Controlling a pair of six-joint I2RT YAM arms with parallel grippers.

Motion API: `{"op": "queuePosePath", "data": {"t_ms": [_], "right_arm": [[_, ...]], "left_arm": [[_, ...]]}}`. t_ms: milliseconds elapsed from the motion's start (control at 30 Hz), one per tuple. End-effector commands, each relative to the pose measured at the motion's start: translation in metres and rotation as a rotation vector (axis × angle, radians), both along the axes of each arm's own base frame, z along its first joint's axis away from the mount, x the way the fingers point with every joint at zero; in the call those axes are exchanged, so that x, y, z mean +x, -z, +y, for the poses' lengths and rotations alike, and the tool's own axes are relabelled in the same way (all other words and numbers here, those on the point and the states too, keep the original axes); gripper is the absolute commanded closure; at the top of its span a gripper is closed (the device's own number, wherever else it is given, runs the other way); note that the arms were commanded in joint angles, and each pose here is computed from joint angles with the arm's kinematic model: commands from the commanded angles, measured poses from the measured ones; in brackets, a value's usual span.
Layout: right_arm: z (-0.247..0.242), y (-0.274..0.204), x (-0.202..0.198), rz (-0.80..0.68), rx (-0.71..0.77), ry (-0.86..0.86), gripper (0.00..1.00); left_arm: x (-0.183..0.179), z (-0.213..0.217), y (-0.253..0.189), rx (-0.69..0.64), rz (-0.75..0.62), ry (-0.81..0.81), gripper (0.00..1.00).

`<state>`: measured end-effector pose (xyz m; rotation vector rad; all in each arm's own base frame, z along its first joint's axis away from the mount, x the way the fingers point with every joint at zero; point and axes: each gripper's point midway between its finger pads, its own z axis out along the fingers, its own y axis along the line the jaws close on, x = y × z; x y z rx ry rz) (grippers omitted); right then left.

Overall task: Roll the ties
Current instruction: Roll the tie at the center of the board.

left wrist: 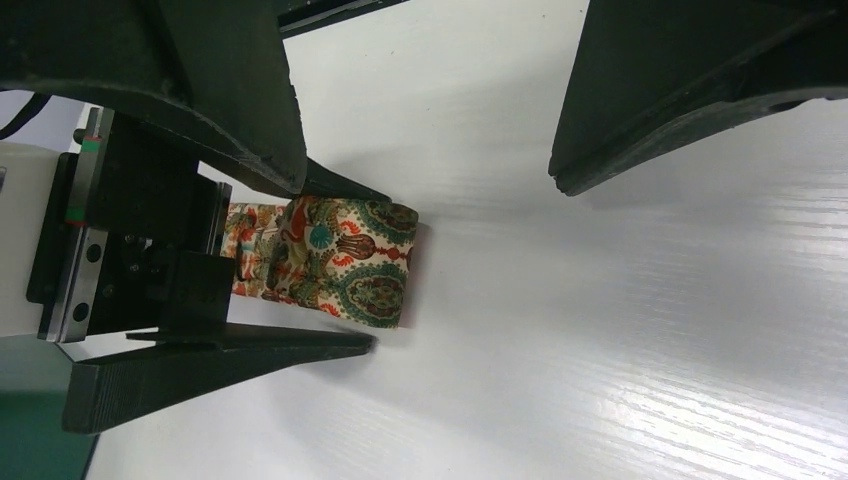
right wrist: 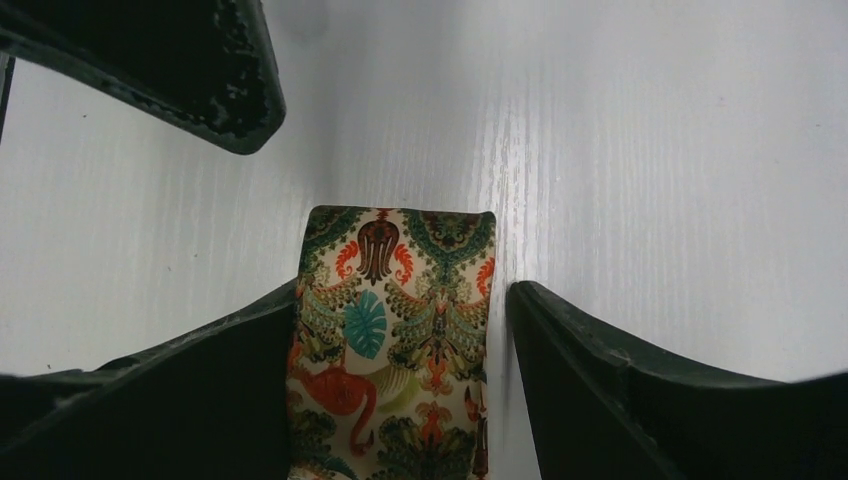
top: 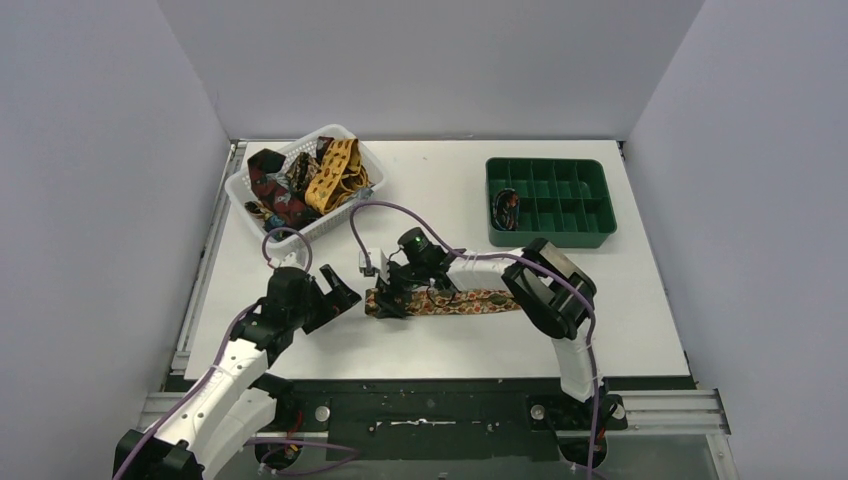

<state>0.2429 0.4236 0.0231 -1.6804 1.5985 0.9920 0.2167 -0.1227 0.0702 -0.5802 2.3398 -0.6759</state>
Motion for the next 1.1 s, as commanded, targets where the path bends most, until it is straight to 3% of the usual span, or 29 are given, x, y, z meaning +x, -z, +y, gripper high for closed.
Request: {"op": "queuePosePath", "data": {"t_ms": [0, 133, 333, 467, 600, 800, 933, 1067], "right_arm": [[0.010, -0.007, -0.003, -0.041, 0.029, -0.053, 0.37], [0.009, -0.005, -0.006, -0.045, 0.023, -0.045, 0.52], [0.010, -0.012, -0.012, -0.061, 0.027, -0.038, 0.54], [0.012, -0.019, -0.013, -0.075, 0.036, -0.039, 0.41], [0.013, -0.040, -0.009, -0.103, 0.063, -0.030, 0.21], [0.007, -0.079, -0.006, -0.150, 0.109, 0.021, 0.07], [-0.008, -0.094, -0.005, -0.167, 0.100, 0.089, 0.04], [-0.038, -0.147, 0.021, -0.171, 0.222, 0.389, 0.01]], "left_arm": [[0.008, -0.003, -0.009, -0.017, -0.048, 0.020, 0.10], [0.007, -0.004, -0.006, -0.021, -0.042, 0.024, 0.10], [0.007, -0.005, -0.004, -0.022, -0.038, 0.029, 0.10], [0.007, -0.007, -0.002, -0.029, -0.033, 0.035, 0.10], [0.007, -0.006, -0.002, -0.030, -0.032, 0.034, 0.10], [0.008, -0.004, -0.004, -0.032, -0.044, 0.025, 0.10], [0.008, -0.003, -0.004, -0.031, -0.046, 0.020, 0.09], [0.011, -0.001, -0.008, -0.031, -0.058, 0.012, 0.09]]}}
